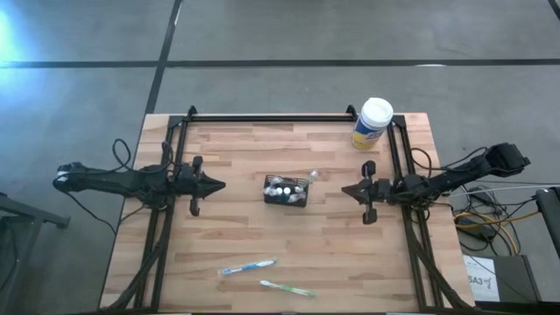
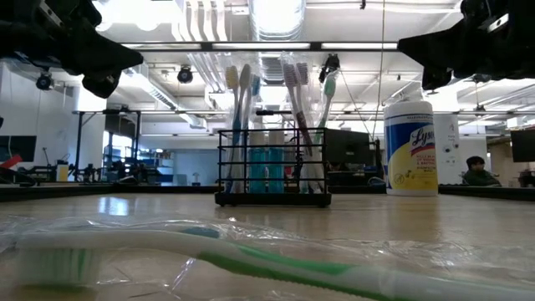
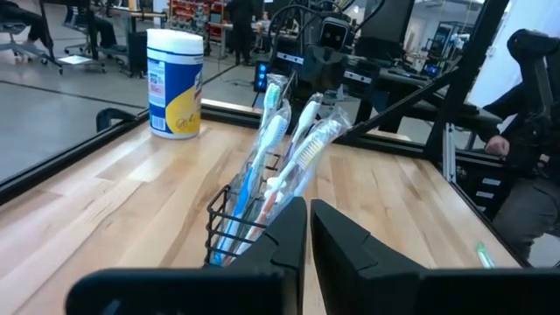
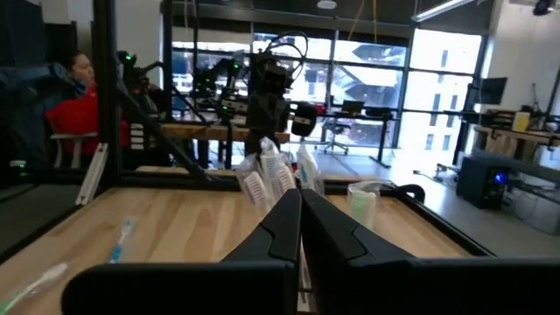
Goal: Pick & Place toothbrushing station
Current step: Put the blue toothbrush into the wire organizer
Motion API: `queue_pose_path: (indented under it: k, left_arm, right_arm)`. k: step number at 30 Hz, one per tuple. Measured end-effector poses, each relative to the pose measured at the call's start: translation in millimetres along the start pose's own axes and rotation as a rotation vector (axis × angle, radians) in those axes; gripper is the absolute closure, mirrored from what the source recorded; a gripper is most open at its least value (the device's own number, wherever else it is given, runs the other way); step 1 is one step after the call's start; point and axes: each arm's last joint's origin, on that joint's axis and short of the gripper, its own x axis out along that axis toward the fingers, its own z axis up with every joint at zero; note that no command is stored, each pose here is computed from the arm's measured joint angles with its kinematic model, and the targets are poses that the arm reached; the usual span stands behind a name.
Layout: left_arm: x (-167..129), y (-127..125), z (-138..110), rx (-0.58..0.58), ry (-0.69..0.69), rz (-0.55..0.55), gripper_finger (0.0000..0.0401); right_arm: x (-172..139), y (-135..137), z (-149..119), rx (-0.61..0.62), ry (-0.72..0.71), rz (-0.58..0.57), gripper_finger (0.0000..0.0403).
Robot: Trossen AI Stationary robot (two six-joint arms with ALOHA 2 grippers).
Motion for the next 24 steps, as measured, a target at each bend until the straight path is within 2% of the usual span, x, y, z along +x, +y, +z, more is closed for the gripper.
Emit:
queue_pose_path:
  k: [4, 9, 12, 17, 24]
  left_arm:
    - [0.3, 0.0, -0.3, 0.001, 0.003, 0.001, 0.0376]
    - [0.5, 0.1, -0.4, 0.019, 0.003, 0.004, 0.0381]
    - [2.0, 0.4, -1.9, 0.014, 0.015, 0.017, 0.0386]
    - [3.2, 0.5, -0.8, 0.008, 0.001, 0.032, 0.0392]
    - [3.2, 0.7, 0.6, -0.026, -0.017, 0.046, 0.0392]
  right_arm:
    - [7.8, 1.7, 3.5, -0.007, 0.054, -0.01, 0.0394]
    - [34.9, 7.2, 21.7, 0.003, 0.271, -0.058, 0.0394]
    - [54.5, 12.4, 34.2, -0.003, 0.383, -0.059, 0.0394]
    - [95.5, 25.3, 56.7, 0.029, 0.455, -0.06, 0.0394]
    - [150.0, 58.5, 65.7, -0.047, 0.648, -0.009, 0.0394]
